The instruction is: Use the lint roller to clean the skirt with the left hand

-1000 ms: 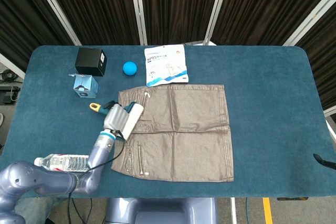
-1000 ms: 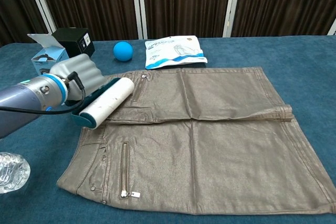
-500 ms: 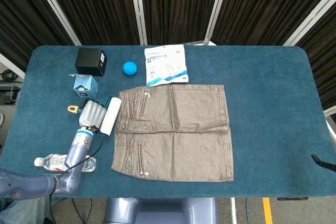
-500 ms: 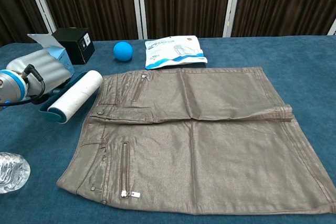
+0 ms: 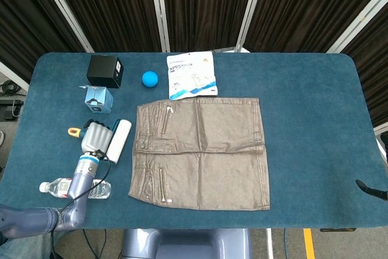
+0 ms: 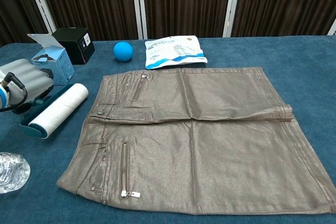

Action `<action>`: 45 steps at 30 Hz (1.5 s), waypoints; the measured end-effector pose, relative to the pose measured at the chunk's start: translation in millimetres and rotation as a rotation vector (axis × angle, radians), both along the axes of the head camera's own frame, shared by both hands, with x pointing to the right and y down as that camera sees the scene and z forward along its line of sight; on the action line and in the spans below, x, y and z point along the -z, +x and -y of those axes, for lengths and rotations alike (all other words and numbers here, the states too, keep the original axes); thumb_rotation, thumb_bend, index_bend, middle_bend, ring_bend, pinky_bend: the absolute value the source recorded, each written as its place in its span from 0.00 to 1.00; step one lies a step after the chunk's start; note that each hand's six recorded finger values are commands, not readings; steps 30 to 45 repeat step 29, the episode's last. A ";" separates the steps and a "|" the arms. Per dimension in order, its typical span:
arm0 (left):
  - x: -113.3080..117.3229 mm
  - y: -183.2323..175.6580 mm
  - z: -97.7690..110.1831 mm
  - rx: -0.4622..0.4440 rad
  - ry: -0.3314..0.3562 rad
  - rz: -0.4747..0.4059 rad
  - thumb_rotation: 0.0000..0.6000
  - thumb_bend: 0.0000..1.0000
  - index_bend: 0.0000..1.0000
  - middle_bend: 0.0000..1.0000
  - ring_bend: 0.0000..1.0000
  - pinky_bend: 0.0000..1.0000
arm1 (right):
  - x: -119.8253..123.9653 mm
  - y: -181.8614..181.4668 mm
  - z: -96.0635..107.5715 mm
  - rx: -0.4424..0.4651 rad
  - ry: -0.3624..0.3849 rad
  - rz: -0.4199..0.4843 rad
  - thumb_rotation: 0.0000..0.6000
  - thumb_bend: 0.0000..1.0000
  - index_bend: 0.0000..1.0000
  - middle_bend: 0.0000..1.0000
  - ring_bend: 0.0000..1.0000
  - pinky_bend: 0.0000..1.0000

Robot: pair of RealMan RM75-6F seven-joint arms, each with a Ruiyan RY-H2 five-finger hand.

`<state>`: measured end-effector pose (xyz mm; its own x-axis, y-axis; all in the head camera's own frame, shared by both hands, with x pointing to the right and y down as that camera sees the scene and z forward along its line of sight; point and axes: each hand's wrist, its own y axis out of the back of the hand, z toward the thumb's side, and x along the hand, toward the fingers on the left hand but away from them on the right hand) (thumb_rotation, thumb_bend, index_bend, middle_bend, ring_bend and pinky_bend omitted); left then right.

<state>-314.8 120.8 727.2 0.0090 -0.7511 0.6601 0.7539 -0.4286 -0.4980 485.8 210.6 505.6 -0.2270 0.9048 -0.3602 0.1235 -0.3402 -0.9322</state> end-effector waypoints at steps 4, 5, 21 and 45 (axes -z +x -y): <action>12.5 -1.5 -1.1 0.036 0.006 -0.023 1.00 0.00 0.00 0.00 0.00 0.00 | 0.6 -1.2 -0.7 0.003 -0.002 0.019 1.00 0.00 0.00 0.00 0.00 0.00; 15.9 -2.3 -0.5 0.049 0.011 -0.039 1.00 0.00 0.00 0.00 0.00 0.00 | 0.9 -1.6 -0.8 0.006 -0.003 0.022 1.00 0.00 0.00 0.00 0.00 0.00; 114.3 -46.6 -1.8 0.361 0.205 -0.705 1.00 0.00 0.00 0.00 0.00 0.00 | 5.9 -7.0 -3.9 0.049 0.024 0.037 1.00 0.00 0.00 0.00 0.00 0.00; 172.3 -97.8 -59.4 0.444 0.279 -0.871 1.00 0.00 0.00 0.00 0.00 0.00 | 6.3 -6.5 -5.2 0.054 0.031 0.045 1.00 0.00 0.00 0.00 0.00 0.00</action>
